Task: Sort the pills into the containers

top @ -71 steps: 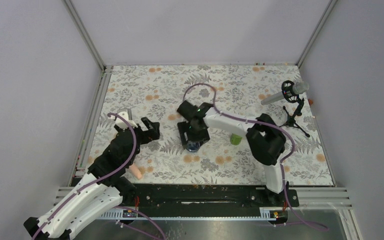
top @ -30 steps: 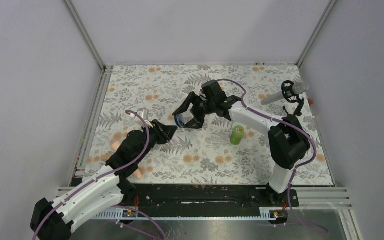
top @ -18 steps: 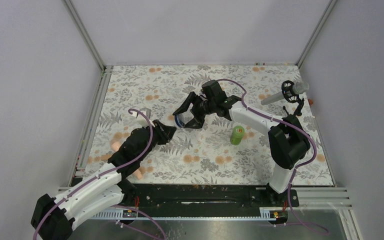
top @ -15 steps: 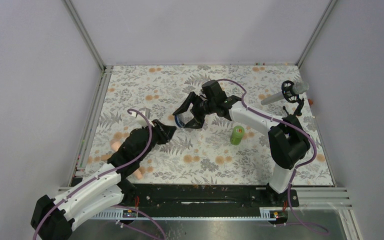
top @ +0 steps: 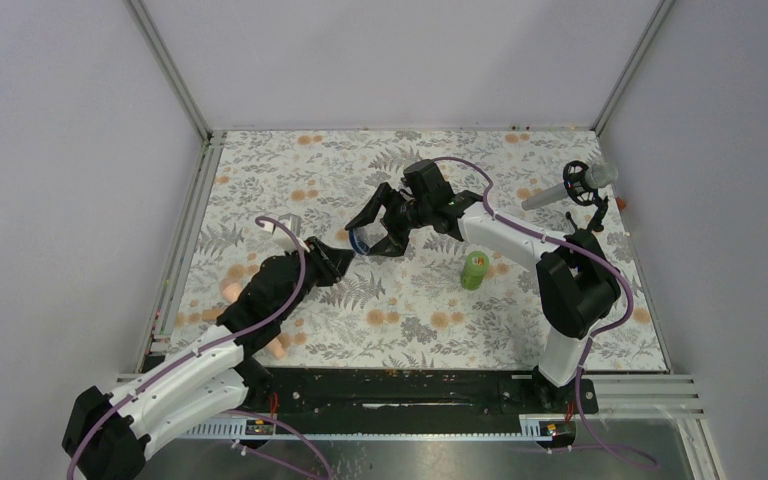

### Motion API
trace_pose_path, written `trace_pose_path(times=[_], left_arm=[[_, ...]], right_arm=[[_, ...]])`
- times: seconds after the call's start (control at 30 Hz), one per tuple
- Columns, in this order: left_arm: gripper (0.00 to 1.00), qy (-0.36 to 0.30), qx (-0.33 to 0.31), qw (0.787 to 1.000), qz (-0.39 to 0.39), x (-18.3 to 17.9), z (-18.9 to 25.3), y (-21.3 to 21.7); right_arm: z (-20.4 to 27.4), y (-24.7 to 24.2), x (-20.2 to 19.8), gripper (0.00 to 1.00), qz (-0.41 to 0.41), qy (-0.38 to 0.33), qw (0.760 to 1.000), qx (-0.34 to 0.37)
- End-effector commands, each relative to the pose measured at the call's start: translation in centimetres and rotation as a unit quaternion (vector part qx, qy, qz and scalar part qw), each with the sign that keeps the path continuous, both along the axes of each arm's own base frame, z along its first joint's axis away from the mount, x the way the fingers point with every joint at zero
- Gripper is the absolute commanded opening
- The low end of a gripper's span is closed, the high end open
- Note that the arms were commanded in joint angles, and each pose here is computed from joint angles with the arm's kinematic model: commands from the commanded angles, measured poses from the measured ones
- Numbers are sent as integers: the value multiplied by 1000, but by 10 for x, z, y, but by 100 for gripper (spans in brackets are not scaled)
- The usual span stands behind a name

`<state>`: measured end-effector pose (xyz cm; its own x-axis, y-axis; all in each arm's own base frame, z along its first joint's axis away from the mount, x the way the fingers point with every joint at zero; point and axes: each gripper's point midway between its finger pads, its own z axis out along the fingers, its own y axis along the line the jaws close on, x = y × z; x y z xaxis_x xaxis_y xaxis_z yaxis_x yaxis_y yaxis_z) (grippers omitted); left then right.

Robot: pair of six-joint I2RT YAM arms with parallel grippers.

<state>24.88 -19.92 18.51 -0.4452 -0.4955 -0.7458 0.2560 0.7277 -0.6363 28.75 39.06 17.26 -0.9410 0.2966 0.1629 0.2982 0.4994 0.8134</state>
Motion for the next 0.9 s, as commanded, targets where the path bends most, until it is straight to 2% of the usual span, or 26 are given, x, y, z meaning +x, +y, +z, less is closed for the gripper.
trace_pose_path(times=[0.0, 0.3, 0.7, 0.87], left_arm=[[30, -45, -33, 998, 2, 9, 38, -5], [31, -56, -48, 997, -4, 9, 47, -8], [31, -42, -32, 999, 0, 18, 40, -11], [36, -32, -25, 999, 1, 22, 31, -14]], right_arm=[[31, -1, -4, 50, 17, -32, 999, 28], [30, -1, -3, 50, 18, -31, 999, 28], [34, 0, -3, 50, 20, -34, 999, 34], [35, 0, -5, 50, 19, -30, 999, 33]])
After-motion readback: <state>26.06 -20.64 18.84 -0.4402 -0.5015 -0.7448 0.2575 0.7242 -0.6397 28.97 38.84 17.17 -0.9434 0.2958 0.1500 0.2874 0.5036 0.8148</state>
